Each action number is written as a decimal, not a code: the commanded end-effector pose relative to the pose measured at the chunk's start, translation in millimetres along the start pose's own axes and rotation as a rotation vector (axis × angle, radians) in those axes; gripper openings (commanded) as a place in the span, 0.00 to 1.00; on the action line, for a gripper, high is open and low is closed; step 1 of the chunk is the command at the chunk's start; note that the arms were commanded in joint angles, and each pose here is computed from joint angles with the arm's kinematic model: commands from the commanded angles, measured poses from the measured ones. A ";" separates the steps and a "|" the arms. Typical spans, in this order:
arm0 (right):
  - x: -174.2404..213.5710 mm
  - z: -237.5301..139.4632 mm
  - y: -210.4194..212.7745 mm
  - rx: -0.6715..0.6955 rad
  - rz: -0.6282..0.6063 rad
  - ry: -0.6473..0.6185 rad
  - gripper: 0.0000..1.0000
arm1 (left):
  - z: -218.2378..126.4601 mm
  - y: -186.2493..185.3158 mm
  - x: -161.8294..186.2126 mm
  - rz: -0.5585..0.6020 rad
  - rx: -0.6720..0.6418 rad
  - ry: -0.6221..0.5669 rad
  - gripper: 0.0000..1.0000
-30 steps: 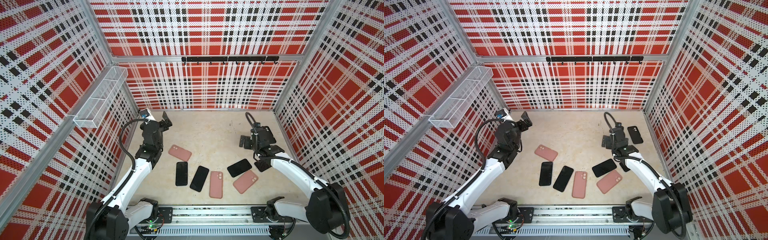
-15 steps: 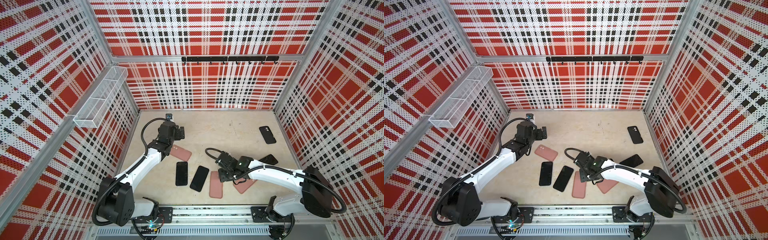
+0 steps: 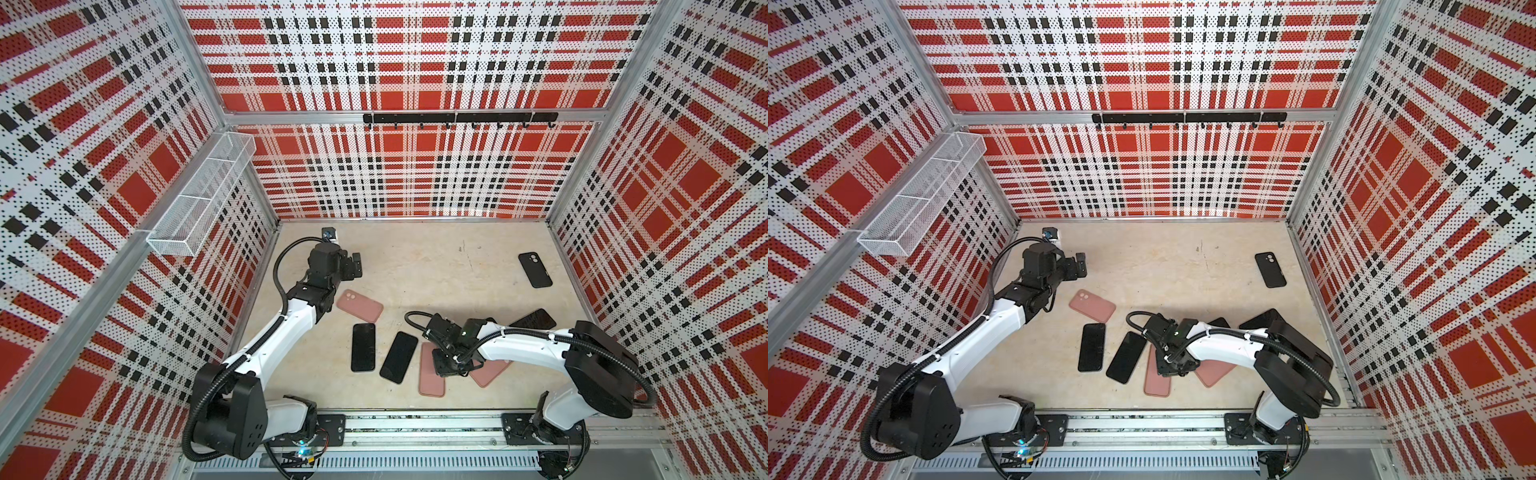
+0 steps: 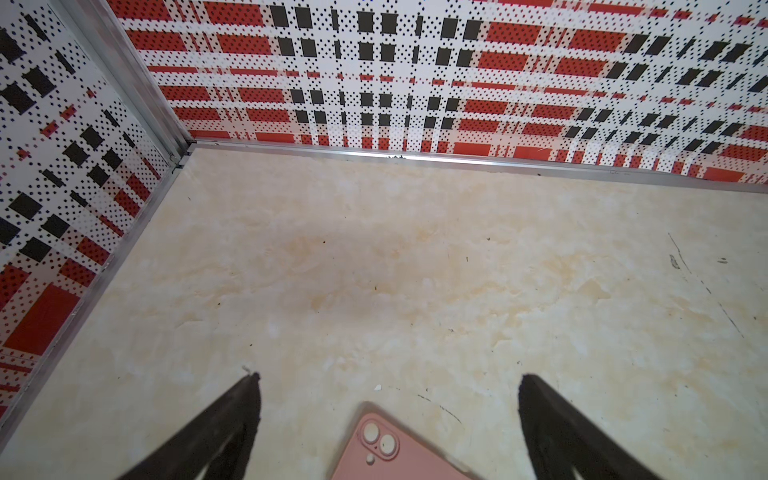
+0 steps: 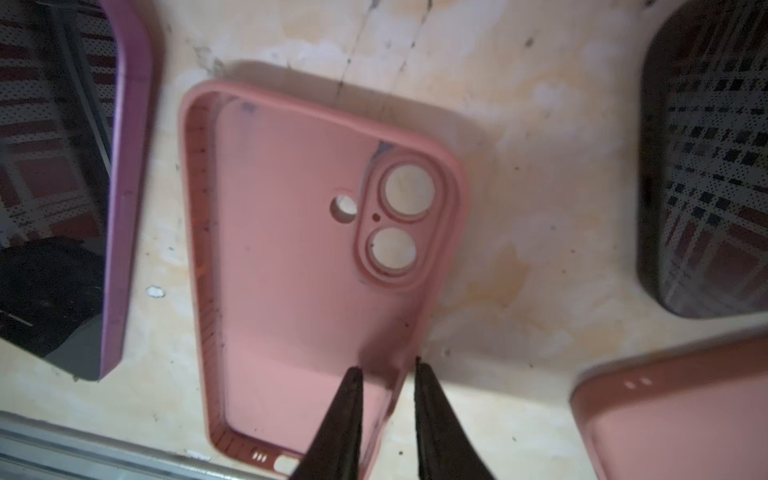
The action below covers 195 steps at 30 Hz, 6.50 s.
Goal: Put the phone into the phone case
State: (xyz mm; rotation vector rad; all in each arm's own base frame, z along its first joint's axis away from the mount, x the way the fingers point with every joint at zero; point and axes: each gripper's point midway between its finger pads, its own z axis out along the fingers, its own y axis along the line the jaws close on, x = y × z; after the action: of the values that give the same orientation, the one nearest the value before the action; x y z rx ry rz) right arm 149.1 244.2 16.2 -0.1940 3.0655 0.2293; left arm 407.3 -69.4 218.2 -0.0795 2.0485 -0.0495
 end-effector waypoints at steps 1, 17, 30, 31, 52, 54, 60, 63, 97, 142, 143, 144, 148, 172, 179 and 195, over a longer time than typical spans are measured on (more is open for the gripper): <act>1.4 5.2 -3.4 0.030 -0.002 0.009 0.18 | -4.0 -0.3 -1.9 0.000 0.020 -0.013 0.98; -33.9 -53.4 -16.4 0.137 -0.128 -0.123 0.00 | -5.0 -0.4 -4.2 -0.003 0.025 -0.020 0.98; -194.1 -126.8 -51.3 0.151 -0.533 -0.474 0.00 | 6.5 40.7 -4.6 -0.080 -0.035 -0.015 0.97; -200.2 -127.0 -52.5 0.188 -0.596 -0.469 0.00 | 9.1 41.7 -1.6 -0.078 -0.040 -0.004 0.97; -239.3 -40.7 -0.6 0.055 -1.462 -0.166 0.00 | 11.5 59.1 2.8 -0.040 -0.116 0.032 0.98; -245.8 -35.0 1.7 0.079 -1.474 -0.154 0.00 | 11.6 57.8 1.6 -0.044 -0.107 0.031 0.98; -268.7 -26.5 11.2 0.150 -1.503 -0.180 0.00 | 11.2 56.3 0.4 -0.050 -0.090 0.032 0.99; -266.4 -17.5 9.5 0.167 -1.529 -0.137 0.07 | 9.1 56.4 -2.3 -0.054 -0.085 0.024 0.99; -206.8 -169.3 -121.8 0.316 -0.110 -0.671 1.00 | -20.4 -31.9 90.8 0.056 0.140 0.489 0.98; -162.0 -133.1 -155.2 0.086 0.171 -0.649 1.00 | -70.8 -48.5 262.5 0.153 0.029 1.033 0.98; -161.9 -134.5 -155.2 0.086 0.169 -0.657 1.00 | -70.2 -48.1 263.9 0.155 0.026 1.036 0.98; -161.0 -134.6 -155.9 0.088 0.169 -0.658 1.00 | -69.8 -48.1 265.4 0.160 0.021 1.040 0.98; -159.7 -135.7 -158.0 0.102 0.162 -0.659 1.00 | -67.8 -47.8 267.2 0.166 0.012 1.047 1.00; -160.7 -143.1 -140.0 -0.005 0.103 -0.709 1.00 | -71.6 -52.4 268.4 0.138 0.049 1.067 0.71; -163.0 -158.3 -107.6 -0.172 -0.022 -0.775 1.00 | -74.0 -60.8 246.1 0.136 0.084 1.030 0.68; -150.1 -152.4 -37.0 -0.599 -0.161 -0.699 0.89 | -70.5 -106.5 204.6 0.073 0.310 0.990 0.51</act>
State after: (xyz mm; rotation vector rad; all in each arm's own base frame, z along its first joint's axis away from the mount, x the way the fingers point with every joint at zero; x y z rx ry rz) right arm 297.5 187.0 157.0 -0.2670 2.2852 0.8217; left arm 238.3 -171.9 50.9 0.2525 3.0807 -0.2688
